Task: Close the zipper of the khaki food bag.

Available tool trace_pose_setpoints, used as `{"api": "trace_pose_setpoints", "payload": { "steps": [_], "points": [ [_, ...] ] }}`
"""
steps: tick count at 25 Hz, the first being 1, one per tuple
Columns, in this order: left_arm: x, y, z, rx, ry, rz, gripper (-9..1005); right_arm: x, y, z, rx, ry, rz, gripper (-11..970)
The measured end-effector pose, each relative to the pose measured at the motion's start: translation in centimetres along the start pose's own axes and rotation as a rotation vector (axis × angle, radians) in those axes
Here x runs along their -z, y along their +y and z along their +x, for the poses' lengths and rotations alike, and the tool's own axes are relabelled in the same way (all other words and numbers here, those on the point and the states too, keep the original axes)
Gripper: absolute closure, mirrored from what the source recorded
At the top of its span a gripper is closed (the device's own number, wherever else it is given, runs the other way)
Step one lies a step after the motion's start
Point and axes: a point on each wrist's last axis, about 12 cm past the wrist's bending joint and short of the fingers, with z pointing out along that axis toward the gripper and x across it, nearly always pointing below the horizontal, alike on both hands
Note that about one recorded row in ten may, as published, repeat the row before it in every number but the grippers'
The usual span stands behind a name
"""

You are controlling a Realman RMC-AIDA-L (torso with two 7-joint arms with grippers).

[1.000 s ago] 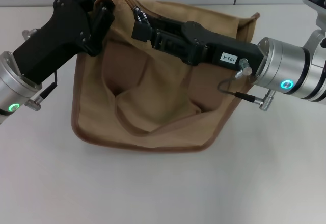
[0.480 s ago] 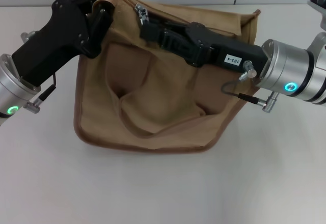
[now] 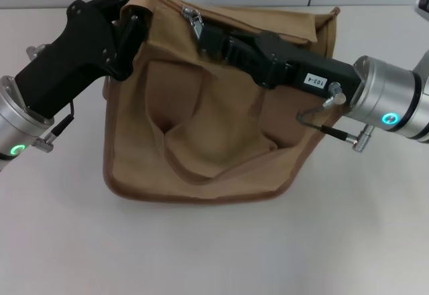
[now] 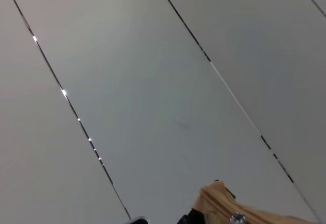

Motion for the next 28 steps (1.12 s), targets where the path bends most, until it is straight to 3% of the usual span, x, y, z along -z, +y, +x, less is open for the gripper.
{"api": "trace_pose_setpoints", "payload": {
  "steps": [7, 15, 16, 23, 28],
  "points": [
    [0.1, 0.0, 0.0, -0.001, -0.004, -0.006, 969, 2.6, 0.3, 0.8, -0.005, -0.031, 0.054, 961],
    [0.2, 0.1, 0.0, -0.002, 0.0, -0.017, 969, 7.3, 0.9, 2.2, -0.016, -0.102, 0.18, 961],
    [0.2, 0.1, 0.0, -0.003, 0.001, -0.019, 970, 8.7, 1.1, 2.3, -0.012, -0.127, 0.222, 961],
    [0.3, 0.3, 0.0, -0.007, 0.006, -0.03, 970, 12.0, 1.7, 2.6, 0.005, -0.152, 0.299, 962],
    [0.4, 0.5, 0.2, -0.009, 0.026, -0.054, 970, 13.4, 3.2, 2.6, 0.135, -0.259, 0.294, 962]
  ]
}}
